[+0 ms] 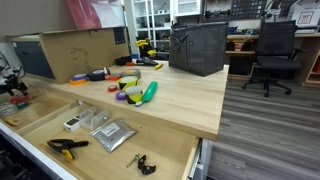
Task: Put the green tape from the counter in the topmost drawer on the left.
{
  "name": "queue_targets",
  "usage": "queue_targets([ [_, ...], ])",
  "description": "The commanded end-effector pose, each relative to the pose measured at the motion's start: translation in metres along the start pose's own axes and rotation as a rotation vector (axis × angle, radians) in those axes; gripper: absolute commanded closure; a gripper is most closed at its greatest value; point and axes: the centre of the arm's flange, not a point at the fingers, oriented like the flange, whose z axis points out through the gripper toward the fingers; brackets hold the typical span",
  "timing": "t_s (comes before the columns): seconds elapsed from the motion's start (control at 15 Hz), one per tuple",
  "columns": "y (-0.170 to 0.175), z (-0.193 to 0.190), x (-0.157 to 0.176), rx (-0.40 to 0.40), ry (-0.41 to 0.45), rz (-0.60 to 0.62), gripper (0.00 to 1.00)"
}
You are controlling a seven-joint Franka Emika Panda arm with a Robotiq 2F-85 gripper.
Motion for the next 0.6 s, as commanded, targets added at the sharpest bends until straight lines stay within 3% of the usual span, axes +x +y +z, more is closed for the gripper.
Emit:
queue_targets([
  [0.0, 0.020, -0.055, -0.044, 0.022, -0.059, 0.032, 0.00],
  [0.53, 0.012, -0.143, -0.056, 0.066, -0.077, 0.014, 0.00],
])
